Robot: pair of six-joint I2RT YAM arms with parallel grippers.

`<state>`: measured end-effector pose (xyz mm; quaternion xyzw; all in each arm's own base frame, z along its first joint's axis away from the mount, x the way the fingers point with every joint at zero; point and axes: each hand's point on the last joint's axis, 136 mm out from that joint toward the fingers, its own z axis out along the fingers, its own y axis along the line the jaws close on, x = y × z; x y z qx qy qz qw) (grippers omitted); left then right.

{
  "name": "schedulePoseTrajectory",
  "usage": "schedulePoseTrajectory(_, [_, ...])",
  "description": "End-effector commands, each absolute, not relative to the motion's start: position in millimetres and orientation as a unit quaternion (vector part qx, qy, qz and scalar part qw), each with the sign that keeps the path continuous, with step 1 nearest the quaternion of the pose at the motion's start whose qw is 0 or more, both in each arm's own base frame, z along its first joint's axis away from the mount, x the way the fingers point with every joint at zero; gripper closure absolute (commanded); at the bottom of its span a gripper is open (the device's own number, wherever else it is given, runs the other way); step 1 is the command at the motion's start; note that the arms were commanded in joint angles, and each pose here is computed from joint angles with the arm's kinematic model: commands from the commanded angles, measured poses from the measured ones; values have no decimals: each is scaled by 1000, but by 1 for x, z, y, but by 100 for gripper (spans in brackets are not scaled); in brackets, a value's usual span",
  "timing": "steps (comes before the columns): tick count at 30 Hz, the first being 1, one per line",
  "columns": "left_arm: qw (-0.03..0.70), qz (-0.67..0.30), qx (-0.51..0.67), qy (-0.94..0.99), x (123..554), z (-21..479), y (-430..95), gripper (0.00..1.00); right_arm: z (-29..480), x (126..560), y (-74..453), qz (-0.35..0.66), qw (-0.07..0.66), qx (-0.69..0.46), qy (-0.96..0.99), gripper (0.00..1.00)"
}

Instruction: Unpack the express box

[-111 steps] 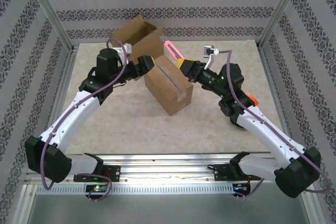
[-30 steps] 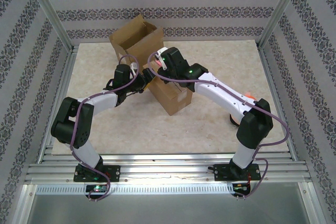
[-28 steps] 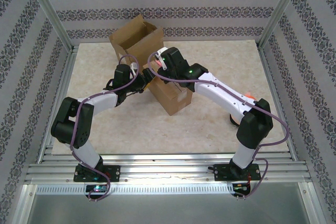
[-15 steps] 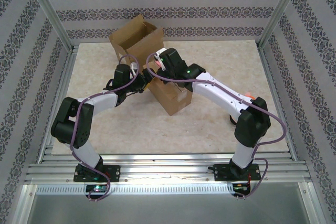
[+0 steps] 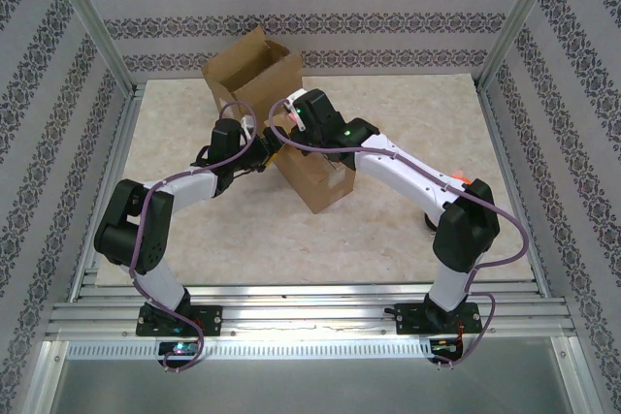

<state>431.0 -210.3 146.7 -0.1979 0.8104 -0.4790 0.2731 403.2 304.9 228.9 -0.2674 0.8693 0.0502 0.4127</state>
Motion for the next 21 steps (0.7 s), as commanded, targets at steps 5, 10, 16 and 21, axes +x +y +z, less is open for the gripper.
schedulePoseTrajectory(5, [252, -462, -211, 824, 426, 119, -209, 19, 212, 389, 291, 27, 384, -268, 883, 100])
schedulePoseTrajectory(10, [251, -461, -211, 825, 426, 116, -209, 19, 203, 384, 291, 36, 368, -265, 891, 100])
schedulePoseTrajectory(16, [251, -458, -211, 826, 426, 116, -208, 19, 204, 380, 287, 35, 364, -260, 894, 100])
schedulePoseTrajectory(21, [251, -456, -211, 827, 426, 114, -208, 19, 207, 377, 284, 32, 360, -258, 896, 100])
